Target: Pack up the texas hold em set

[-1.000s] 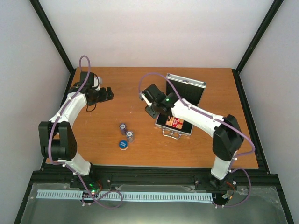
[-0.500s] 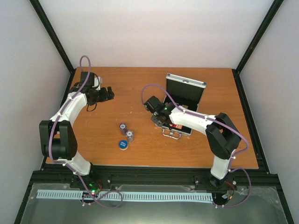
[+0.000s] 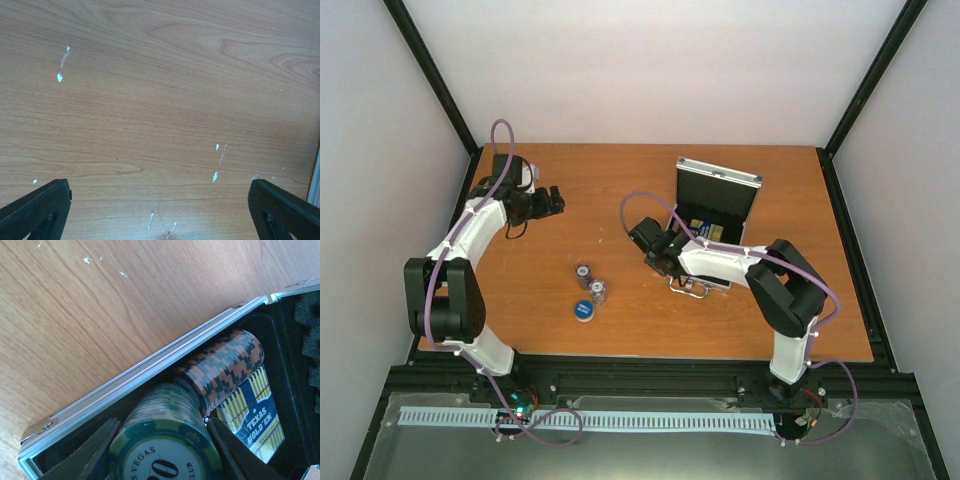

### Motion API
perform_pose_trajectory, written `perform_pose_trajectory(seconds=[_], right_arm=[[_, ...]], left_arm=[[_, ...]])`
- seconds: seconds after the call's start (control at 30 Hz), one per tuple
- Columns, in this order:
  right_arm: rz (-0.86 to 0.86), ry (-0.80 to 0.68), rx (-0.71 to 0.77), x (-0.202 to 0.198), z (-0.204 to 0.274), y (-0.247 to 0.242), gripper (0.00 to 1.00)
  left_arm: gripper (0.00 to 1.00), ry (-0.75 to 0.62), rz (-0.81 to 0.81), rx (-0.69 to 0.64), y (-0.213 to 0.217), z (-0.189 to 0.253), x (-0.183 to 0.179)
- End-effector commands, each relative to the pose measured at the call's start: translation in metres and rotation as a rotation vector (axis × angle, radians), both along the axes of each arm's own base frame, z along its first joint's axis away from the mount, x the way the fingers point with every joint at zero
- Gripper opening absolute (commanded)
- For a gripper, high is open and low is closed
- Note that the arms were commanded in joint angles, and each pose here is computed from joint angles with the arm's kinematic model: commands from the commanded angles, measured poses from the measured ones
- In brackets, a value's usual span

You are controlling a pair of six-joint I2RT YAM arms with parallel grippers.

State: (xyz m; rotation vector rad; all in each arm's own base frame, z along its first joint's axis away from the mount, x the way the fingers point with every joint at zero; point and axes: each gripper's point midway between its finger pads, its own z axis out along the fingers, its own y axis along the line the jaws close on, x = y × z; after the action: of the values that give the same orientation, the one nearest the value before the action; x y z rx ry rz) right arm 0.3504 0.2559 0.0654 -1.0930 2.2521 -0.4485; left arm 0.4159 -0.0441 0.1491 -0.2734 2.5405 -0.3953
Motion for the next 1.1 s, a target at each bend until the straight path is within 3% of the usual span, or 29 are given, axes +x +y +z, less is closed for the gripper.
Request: perform_pose_trajectory(seconds=[0.0,0.23,0.37,0.63,1.07], right_arm=[[-0.041,-0.067,-0.009,0.008,0.007,-0.006,0.43],[0.011,-0.005,0.133,-0.007,0.034,0.011,0.76],[0.075,0.094,0.208,-0.022,0.050,0.028,0.84],[0.072,0.162,0.267,-0.027,0.079,0.041,0.91],[-0.150,0.132,0.097,0.004,0.028,0.009,0.92]], left_arm=[[1.00,-0.022,0.009,-0.008,0.003,0.004,0.005],[1.00,-0.022,0.010,-0.009,0.002,0.004,0.007],[1.00,-0.023,0.011,-0.006,0.003,0.005,0.009],[1.00,-0.021,0.012,-0.009,0.002,0.005,0.011],[1.00,-0.026,0.006,-0.010,0.002,0.008,0.011]])
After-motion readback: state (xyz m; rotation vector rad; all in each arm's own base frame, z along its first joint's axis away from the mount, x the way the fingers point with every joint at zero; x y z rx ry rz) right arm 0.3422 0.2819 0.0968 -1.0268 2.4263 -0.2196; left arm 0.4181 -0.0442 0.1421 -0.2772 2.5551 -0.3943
